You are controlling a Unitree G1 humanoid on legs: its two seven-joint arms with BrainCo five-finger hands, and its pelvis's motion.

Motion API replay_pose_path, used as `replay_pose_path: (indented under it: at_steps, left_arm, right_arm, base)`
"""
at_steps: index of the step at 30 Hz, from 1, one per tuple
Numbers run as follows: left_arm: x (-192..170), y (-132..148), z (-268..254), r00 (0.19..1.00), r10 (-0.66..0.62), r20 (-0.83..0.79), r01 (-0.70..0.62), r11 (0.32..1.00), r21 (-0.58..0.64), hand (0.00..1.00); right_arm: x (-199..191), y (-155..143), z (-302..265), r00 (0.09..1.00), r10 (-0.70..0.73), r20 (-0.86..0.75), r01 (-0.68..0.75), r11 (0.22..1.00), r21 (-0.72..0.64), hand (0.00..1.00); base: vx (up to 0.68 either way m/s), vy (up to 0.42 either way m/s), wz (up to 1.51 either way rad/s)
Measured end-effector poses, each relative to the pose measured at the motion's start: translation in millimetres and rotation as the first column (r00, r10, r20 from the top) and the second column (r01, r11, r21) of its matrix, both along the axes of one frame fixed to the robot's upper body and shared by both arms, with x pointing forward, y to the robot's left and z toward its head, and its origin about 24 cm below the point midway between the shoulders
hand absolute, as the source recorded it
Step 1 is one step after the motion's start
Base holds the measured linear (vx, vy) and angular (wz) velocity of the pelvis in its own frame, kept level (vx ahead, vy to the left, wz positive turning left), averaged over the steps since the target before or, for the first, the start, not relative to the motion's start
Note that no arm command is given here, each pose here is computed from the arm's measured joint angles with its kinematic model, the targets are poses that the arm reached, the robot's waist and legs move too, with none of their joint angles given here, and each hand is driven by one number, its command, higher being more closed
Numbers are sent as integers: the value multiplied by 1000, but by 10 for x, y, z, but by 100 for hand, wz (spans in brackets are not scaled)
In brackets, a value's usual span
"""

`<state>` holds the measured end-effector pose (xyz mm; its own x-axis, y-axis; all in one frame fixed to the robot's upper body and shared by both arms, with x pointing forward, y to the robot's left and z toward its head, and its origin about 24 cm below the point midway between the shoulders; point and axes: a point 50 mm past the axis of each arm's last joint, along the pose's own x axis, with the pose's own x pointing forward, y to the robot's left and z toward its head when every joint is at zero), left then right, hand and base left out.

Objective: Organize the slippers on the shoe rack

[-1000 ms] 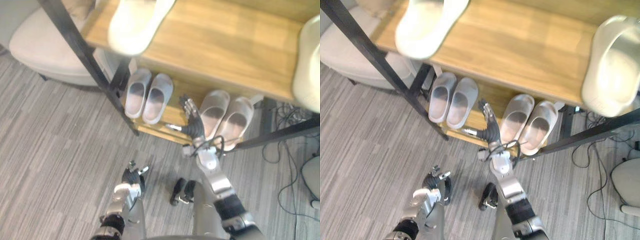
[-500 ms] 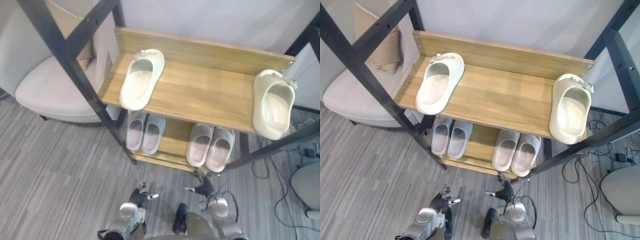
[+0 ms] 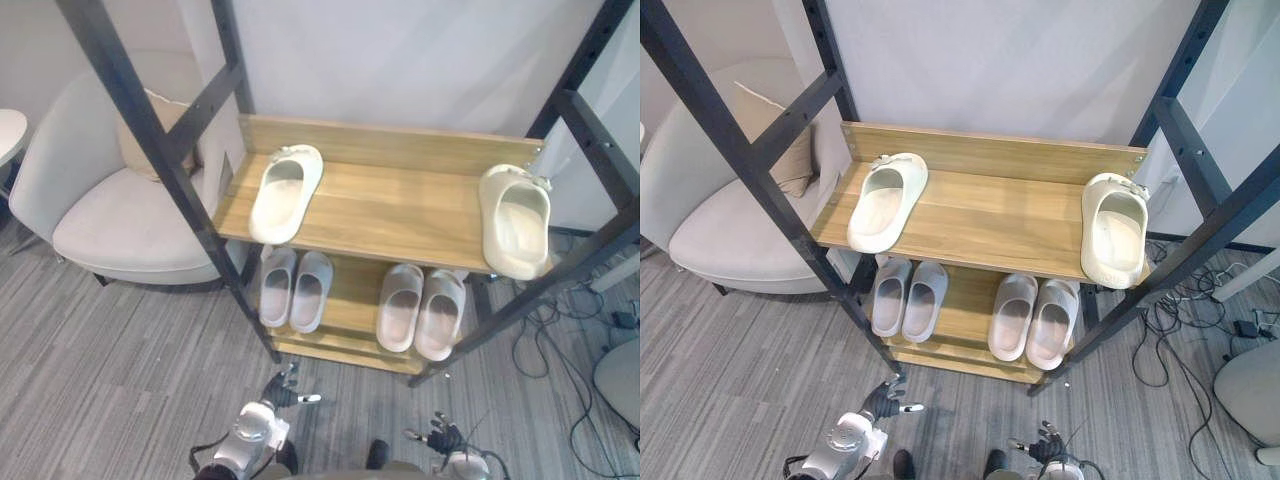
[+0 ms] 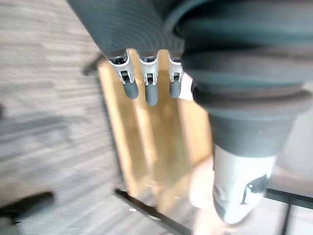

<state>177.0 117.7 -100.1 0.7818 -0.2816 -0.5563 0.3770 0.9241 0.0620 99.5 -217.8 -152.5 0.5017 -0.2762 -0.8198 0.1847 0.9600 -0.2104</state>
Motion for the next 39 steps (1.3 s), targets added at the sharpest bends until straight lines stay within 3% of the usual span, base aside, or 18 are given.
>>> replay_pose_path:
  at_steps: [4, 8, 17, 24, 31, 39]
  left_arm:
    - [46, -187, 380, 988, -16, 155, 41, 987, -154, 0]
    - [161, -339, 981, 927, 20, 375, 121, 930, -348, 0]
    - [186, -425, 1693, 796, 93, 598, 264, 836, -481, 0]
    - [293, -455, 2088, 678, 152, 719, 327, 814, -480, 0]
    - [497, -511, 2382, 540, 149, 829, 356, 852, -385, 0]
    - [1128, -155, 2432, 477, 205, 855, 86, 957, -277, 0]
  right_arm:
    - [-63, -30, -17, 1000, -8, -23, 8, 1000, -7, 0]
    - [-128, -64, -38, 999, -11, -53, 10, 1000, -15, 0]
    - [-171, -79, -55, 994, 57, -92, -60, 998, -35, 0]
    - [-159, -61, -55, 987, 121, -104, -127, 990, -54, 0]
    - [-162, -32, -61, 982, 154, -111, -160, 986, -52, 0]
    - [-200, -23, -70, 979, 163, -121, -169, 985, -42, 0]
  base:
    - [-22, 15, 9]
    - [21, 2, 7]
    - [4, -4, 1]
    - [0, 0, 0]
    - [-2, -1, -1]
    - [-6, -3, -3]
